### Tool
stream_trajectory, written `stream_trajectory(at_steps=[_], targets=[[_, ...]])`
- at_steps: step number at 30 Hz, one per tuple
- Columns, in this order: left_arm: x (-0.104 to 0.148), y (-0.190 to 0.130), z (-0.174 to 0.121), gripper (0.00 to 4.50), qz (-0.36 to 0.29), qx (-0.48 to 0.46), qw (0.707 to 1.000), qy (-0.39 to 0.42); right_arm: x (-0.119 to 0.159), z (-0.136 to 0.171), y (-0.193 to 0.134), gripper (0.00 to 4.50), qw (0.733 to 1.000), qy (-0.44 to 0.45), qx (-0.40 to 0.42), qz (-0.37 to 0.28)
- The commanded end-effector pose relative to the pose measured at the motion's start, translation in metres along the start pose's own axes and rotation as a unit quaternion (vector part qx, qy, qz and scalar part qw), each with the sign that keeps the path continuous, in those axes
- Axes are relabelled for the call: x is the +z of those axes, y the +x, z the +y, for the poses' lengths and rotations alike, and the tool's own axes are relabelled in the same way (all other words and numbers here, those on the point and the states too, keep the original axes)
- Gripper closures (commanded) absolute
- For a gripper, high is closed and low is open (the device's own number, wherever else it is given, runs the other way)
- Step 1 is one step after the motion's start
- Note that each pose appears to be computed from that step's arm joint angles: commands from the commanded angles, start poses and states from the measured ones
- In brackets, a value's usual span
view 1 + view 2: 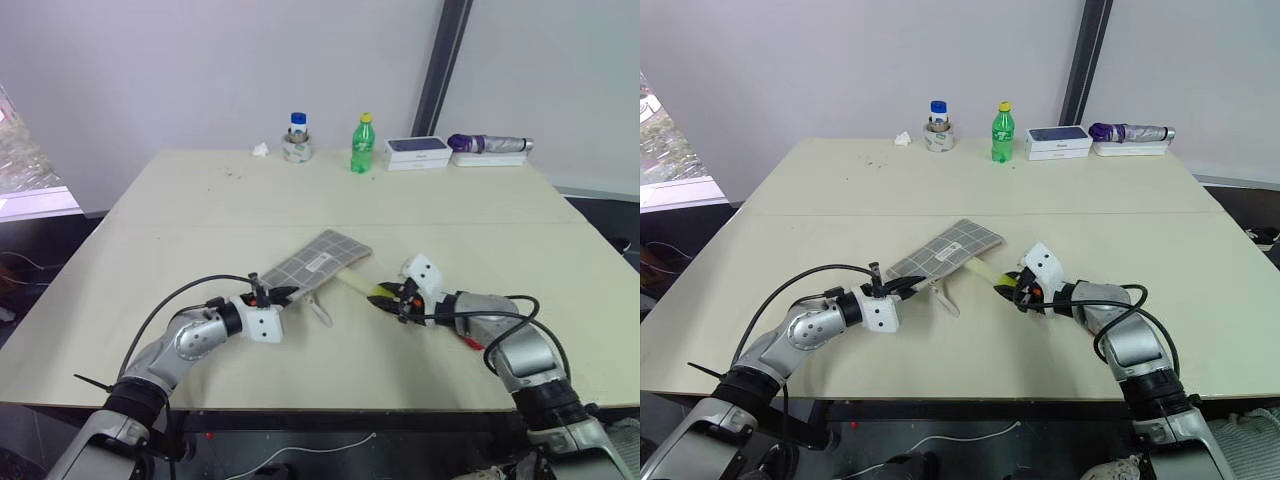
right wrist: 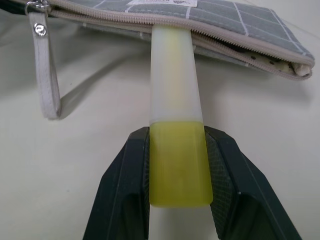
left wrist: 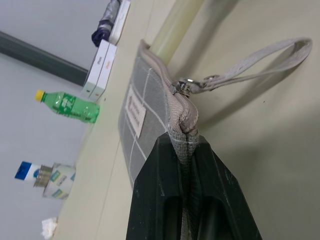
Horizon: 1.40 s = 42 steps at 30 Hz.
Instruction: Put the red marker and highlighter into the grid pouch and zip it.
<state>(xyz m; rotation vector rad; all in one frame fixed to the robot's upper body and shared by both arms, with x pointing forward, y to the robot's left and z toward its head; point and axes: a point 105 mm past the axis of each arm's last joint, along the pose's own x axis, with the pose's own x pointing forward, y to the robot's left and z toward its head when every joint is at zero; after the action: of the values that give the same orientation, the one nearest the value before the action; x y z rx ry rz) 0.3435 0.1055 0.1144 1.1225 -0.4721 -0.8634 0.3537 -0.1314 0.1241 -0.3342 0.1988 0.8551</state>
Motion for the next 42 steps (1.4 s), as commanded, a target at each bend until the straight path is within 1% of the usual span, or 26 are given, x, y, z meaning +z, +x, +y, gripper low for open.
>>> stream_trajectory(at_steps=[1,3,6,9,13,18,20,23,26,29,34,38,42], targets=[[0.02,0.004,0.003,4.5,-0.046,-0.007,0.999,0.012,0.023,0.006,0.012,3.56,0.999,-0.038,0.005,-0.022],[0.024,0.005,0.002,4.5,-0.057,-0.018,0.998,0.008,0.028,0.01,0.019,3.56,0.999,-0.048,0.011,-0.023],[0.029,0.005,0.002,4.5,-0.07,-0.027,0.997,0.002,0.033,0.019,0.027,3.56,0.995,-0.091,0.029,-0.02],[0.036,0.003,0.011,4.5,-0.089,-0.023,0.996,-0.011,0.034,0.023,0.031,3.56,0.985,-0.164,0.045,0.002],[0.033,-0.008,0.029,4.5,-0.091,-0.011,0.995,-0.036,0.036,0.022,0.03,3.56,0.979,-0.194,0.054,0.013],[0.026,-0.025,0.051,4.5,-0.1,0.005,0.993,-0.062,0.026,0.022,0.022,3.56,0.969,-0.232,0.069,0.04],[0.026,-0.029,0.055,4.5,-0.11,0.009,0.991,-0.073,0.029,0.031,0.023,3.56,0.965,-0.246,0.087,0.03],[0.028,-0.031,0.043,4.5,-0.121,-0.025,0.989,-0.076,0.043,0.043,0.028,3.56,0.965,-0.241,0.107,-0.001],[0.029,-0.03,0.035,4.5,-0.13,-0.041,0.987,-0.088,0.048,0.045,0.03,3.56,0.959,-0.261,0.115,-0.004],[0.028,-0.027,0.037,4.5,-0.136,-0.032,0.985,-0.103,0.053,0.051,0.031,3.56,0.953,-0.274,0.131,-0.011],[0.03,-0.025,0.042,4.5,-0.147,-0.028,0.982,-0.111,0.064,0.063,0.036,3.56,0.945,-0.288,0.149,-0.048],[0.008,-0.043,0.052,4.5,-0.108,-0.013,0.986,-0.122,0.049,0.069,0.033,3.56,0.936,-0.314,0.157,-0.039],[0.002,-0.051,0.056,4.5,-0.095,-0.006,0.988,-0.119,0.041,0.069,0.034,3.56,0.932,-0.326,0.155,-0.029]])
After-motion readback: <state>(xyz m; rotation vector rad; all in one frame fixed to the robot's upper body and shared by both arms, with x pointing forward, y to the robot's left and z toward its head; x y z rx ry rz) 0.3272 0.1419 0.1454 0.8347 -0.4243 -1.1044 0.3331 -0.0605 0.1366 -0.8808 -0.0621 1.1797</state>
